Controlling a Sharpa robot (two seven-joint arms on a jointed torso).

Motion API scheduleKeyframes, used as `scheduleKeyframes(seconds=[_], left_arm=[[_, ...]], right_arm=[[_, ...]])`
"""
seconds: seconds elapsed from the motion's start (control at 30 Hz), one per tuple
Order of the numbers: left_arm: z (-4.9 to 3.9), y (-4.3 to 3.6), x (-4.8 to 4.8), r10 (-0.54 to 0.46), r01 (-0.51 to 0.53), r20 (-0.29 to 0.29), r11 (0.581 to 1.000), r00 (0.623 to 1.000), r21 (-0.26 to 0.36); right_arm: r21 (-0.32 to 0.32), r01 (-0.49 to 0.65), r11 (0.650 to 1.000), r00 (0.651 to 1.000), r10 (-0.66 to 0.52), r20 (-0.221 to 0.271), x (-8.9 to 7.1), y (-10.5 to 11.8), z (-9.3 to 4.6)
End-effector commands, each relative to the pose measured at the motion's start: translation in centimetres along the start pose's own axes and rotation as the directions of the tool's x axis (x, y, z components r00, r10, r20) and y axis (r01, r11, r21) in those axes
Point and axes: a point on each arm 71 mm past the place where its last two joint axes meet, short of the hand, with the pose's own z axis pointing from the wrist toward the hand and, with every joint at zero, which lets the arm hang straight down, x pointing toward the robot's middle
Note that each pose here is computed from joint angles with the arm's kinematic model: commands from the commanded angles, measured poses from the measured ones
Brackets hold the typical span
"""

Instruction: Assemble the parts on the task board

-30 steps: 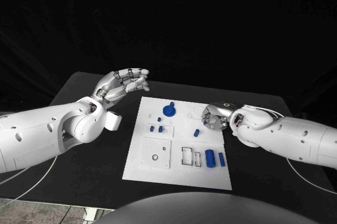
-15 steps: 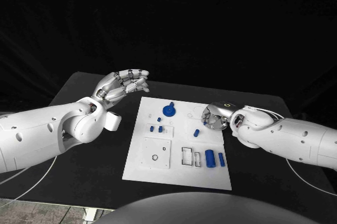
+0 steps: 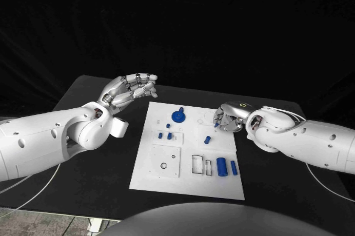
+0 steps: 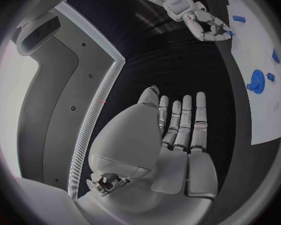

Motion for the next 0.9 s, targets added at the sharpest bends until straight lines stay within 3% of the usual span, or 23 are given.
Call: scheduleKeyframes(seconds=[0.03, 0.23, 0.37, 0.6, 0.9], left_arm=[[0.10, 0.05, 0.22, -0.007, 0.006, -0.020, 1.000, 1.000, -0.004], [0.24, 0.19, 0.32, -0.008, 0.008, -0.025, 1.000, 1.000, -0.012], [0.34, 0.29, 0.43, -0.009, 0.009, -0.027, 1.000, 1.000, -0.016], [0.33, 0.50, 0.57, -0.011, 0.011, -0.032, 1.000, 0.999, -0.028], [0.30, 0.72, 0.74, -0.016, 0.014, -0.037, 0.999, 0.999, -0.041]], right_arm=[[0.007, -0.016, 1.000, 1.000, 0.016, 0.019, -1.1, 0.3, -0.3], [-0.025, -0.031, 0.999, 0.999, 0.032, 0.032, -2.7, 1.9, -1.0], [-0.075, -0.048, 0.996, 0.999, 0.049, 0.012, -3.0, 4.1, -1.4], [-0.177, -0.039, 0.983, 0.999, 0.032, -0.041, -2.1, 8.5, -1.5], [-0.265, 0.018, 0.964, 0.997, -0.036, -0.065, 0.1, 12.3, 0.1]])
